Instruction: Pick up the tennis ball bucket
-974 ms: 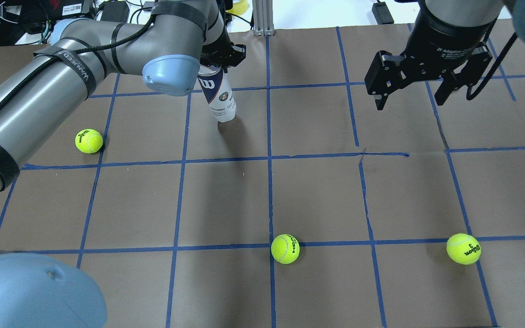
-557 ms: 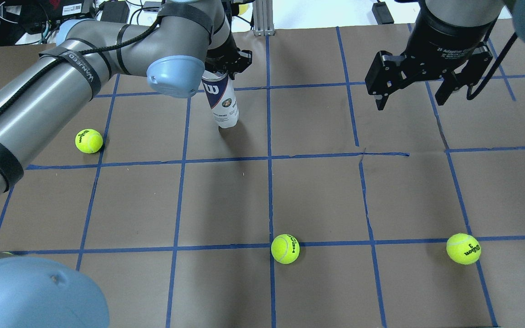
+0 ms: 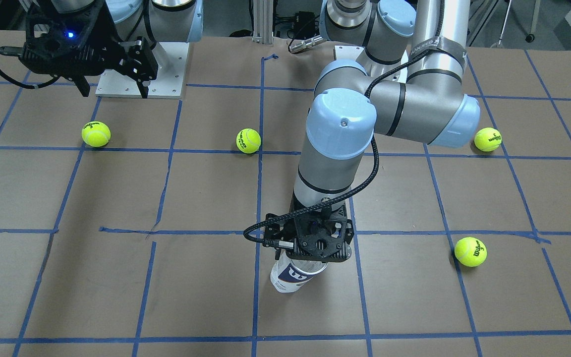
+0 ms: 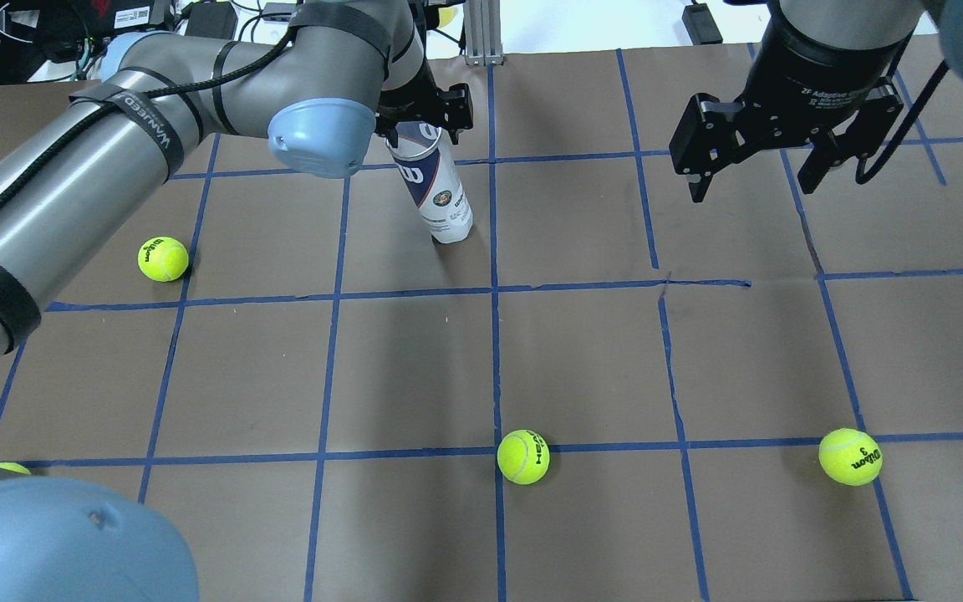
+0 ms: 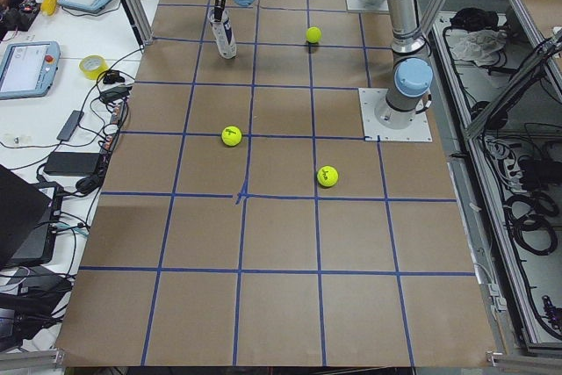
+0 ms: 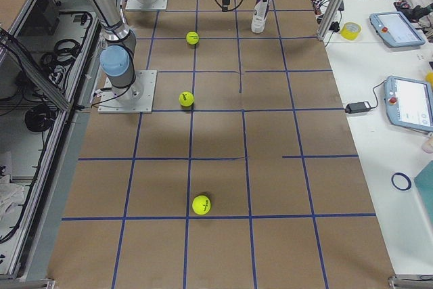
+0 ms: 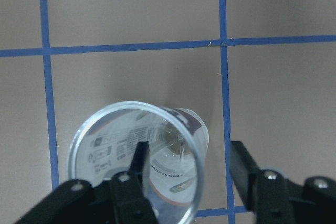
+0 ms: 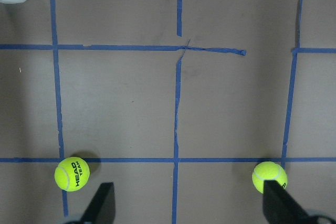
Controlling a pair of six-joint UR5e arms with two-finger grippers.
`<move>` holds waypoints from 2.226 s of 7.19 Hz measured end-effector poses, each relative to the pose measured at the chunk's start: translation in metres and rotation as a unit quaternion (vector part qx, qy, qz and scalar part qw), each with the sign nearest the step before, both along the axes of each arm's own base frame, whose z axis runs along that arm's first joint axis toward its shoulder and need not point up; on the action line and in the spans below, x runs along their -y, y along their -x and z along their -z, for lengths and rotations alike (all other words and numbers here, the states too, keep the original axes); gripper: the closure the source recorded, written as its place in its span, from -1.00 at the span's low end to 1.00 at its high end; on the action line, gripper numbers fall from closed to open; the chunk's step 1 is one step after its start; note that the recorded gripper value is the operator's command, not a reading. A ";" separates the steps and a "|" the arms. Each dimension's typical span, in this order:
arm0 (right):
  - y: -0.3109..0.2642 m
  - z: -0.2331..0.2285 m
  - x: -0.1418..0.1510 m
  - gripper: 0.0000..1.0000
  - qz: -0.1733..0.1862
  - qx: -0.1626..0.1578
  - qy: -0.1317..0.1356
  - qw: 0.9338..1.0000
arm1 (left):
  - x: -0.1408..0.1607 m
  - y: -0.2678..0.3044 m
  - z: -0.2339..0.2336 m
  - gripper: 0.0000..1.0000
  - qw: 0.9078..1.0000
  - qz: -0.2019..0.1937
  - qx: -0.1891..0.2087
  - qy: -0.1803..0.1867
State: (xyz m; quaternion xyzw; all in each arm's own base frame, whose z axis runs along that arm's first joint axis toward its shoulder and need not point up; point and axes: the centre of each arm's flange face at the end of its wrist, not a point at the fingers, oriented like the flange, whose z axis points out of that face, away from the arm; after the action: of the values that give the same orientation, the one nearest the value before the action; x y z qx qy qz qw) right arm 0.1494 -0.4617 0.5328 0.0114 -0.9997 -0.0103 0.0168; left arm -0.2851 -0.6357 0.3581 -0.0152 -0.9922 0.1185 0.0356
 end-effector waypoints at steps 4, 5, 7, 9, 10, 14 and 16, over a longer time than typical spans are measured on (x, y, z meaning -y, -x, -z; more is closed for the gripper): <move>0.000 -0.003 0.004 -1.00 0.002 0.002 0.016 1.000 | -0.010 0.001 -0.036 -1.00 1.000 -0.001 -0.012 -0.011; 0.001 -0.007 0.009 -1.00 0.005 0.002 0.037 0.999 | -0.012 -0.001 -0.058 -1.00 1.000 -0.005 -0.014 -0.021; 0.001 -0.010 0.012 -1.00 0.007 0.003 0.053 0.999 | -0.015 -0.023 -0.099 -1.00 0.999 -0.021 -0.010 -0.042; 0.000 -0.010 0.012 -1.00 0.008 0.005 0.055 0.998 | -0.021 -0.075 -0.126 -1.00 0.997 -0.035 0.000 -0.062; 0.000 -0.010 0.012 -1.00 0.008 0.004 0.055 0.998 | -0.024 -0.109 -0.138 -1.00 0.997 -0.032 0.008 -0.067; -0.001 -0.010 0.012 -1.00 0.007 0.004 0.055 0.998 | -0.074 -0.184 -0.175 -1.00 0.994 -0.042 0.050 -0.091; -0.001 -0.011 0.011 -1.00 0.008 0.006 0.056 0.998 | -0.100 -0.196 -0.176 -1.00 0.992 -0.045 0.053 -0.101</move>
State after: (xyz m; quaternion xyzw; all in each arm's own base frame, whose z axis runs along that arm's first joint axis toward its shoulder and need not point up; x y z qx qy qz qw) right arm 0.1504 -0.4727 0.5442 0.0024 -0.9989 0.0459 0.0114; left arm -0.0891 -0.5356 0.5343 0.0266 -0.9993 0.0180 -0.0207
